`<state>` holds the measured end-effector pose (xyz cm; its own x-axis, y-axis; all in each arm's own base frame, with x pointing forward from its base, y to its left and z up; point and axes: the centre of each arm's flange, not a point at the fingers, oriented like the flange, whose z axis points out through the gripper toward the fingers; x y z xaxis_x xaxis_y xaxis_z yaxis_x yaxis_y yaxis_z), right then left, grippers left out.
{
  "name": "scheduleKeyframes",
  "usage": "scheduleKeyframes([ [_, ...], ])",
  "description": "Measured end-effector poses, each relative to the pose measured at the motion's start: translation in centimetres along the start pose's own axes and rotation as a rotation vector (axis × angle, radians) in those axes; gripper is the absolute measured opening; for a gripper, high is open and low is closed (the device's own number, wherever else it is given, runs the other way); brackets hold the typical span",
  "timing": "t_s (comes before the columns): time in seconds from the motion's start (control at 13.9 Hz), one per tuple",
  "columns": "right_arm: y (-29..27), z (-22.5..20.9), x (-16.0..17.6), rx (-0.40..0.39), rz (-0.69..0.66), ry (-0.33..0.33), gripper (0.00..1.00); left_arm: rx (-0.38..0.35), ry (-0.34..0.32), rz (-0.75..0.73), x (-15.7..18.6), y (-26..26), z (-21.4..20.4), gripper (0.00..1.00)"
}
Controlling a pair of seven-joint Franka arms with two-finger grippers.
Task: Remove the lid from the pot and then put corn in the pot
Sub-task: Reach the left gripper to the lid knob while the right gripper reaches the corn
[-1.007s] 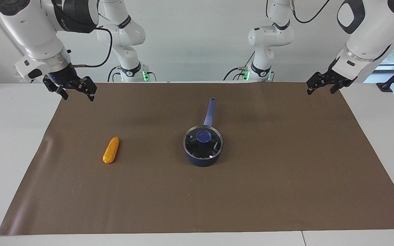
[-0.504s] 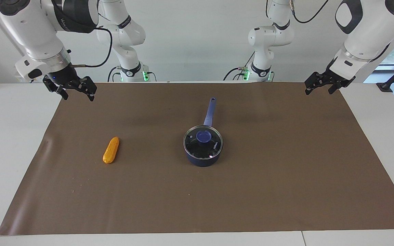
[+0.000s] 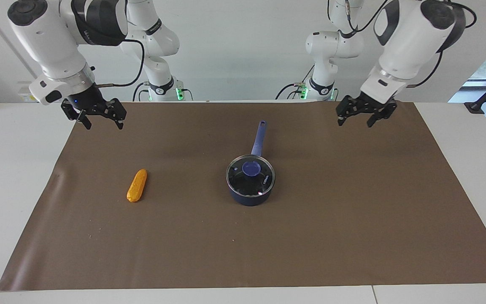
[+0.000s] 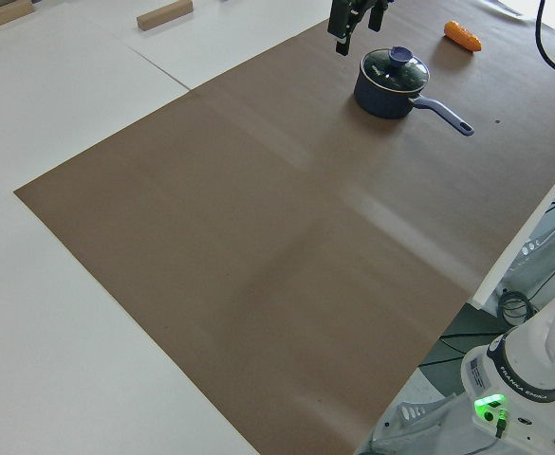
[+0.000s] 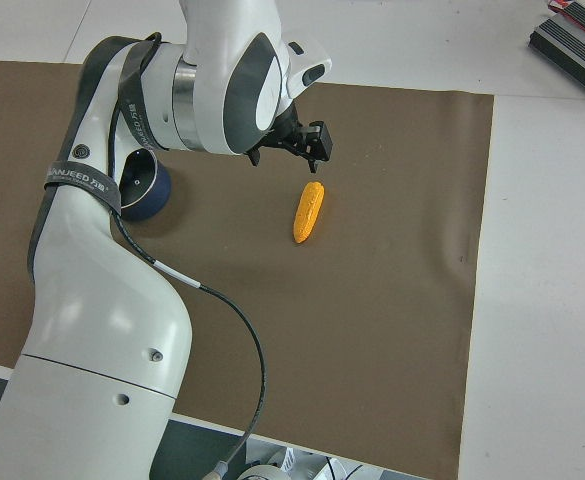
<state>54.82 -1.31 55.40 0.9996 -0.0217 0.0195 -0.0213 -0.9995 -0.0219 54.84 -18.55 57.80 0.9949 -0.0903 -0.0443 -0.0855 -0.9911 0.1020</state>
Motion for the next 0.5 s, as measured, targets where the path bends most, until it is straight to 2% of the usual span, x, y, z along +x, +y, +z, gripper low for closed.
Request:
scheduleKeyframes([
  [0.22,-2.3,6.3,-0.4,0.015,-0.031,0.041,1.0,-0.001,-0.025,-0.001,3.7,10.5,4.5,1.0],
  [0.36,-3.4,11.1,0.0,0.013,-0.033,0.039,1.0,0.007,-0.052,0.014,5.7,15.1,9.0,1.0],
  [0.5,-3.0,17.2,0.5,0.007,-0.023,0.048,1.0,0.012,-0.06,0.017,6.1,19.1,13.0,1.0],
])
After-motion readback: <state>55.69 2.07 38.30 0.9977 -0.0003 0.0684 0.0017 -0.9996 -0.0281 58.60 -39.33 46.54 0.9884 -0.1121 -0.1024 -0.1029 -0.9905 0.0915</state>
